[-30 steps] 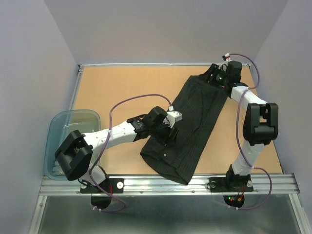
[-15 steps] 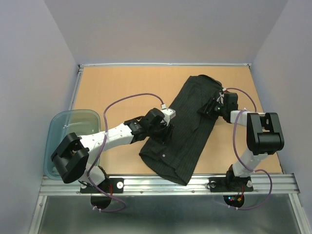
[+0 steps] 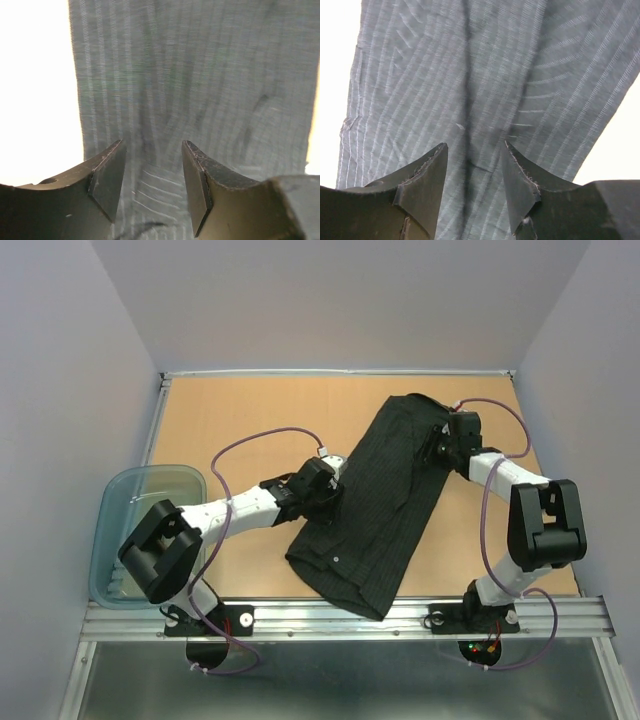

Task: Fold and stack the long sleeve shirts
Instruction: Fold the shirt

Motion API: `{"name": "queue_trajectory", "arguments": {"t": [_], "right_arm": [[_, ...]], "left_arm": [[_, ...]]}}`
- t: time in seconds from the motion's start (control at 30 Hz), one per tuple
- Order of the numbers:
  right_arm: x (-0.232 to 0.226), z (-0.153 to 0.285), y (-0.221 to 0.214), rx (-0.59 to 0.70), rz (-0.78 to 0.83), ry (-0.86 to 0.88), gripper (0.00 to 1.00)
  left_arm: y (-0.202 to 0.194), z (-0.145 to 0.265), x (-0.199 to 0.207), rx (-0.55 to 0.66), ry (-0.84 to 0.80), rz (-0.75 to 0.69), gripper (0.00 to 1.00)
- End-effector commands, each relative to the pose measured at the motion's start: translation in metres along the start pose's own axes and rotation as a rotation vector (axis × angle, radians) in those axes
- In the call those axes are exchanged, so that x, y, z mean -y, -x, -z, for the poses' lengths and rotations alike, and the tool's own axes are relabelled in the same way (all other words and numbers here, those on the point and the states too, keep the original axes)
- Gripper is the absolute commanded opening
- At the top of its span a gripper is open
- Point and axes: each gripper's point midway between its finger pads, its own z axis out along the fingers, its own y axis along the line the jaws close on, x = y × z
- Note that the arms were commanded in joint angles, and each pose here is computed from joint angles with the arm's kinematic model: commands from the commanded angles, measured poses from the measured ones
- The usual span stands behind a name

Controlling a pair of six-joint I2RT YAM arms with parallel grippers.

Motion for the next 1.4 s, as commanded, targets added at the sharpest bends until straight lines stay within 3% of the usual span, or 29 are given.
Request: {"name": "queue_trajectory", "arguments": {"t": [0.0, 0.33, 0.57, 0.8, 1.07, 1.23, 1.37], "right_arm": [[-0.021, 0.001, 0.019, 0.052, 0.117, -0.063, 0.52], [-0.008, -0.030, 0.006, 0.050, 0.228, -0.308, 0.37], [-0.003, -0.060, -0.002, -0.011, 0.308, -0.321, 0.33], [-0.041, -0.106, 0.007, -0.033, 0.466, -0.230, 0.34], [-0.137, -0.144, 0.024, 0.026, 0.755, -0.053, 0.39], [-0.166, -0.157, 0.025, 0.040, 0.786, -0.022, 0.41], [-0.178, -0.149, 0.035, 0.071, 0.751, -0.032, 0.45]], "left_arm": [[0.005, -0.015, -0.012, -0.008, 0.041, 0.032, 0.58], [-0.004, -0.034, -0.035, -0.059, 0.102, 0.083, 0.54], [-0.015, -0.035, -0.035, -0.087, 0.092, 0.122, 0.52], [-0.035, -0.036, -0.039, -0.131, 0.105, 0.187, 0.51], [-0.040, -0.025, -0.030, -0.136, 0.055, 0.202, 0.52], [-0.046, -0.008, -0.037, -0.119, 0.093, 0.224, 0.53], [-0.031, 0.012, -0.050, -0.036, 0.173, 0.255, 0.57]]}}
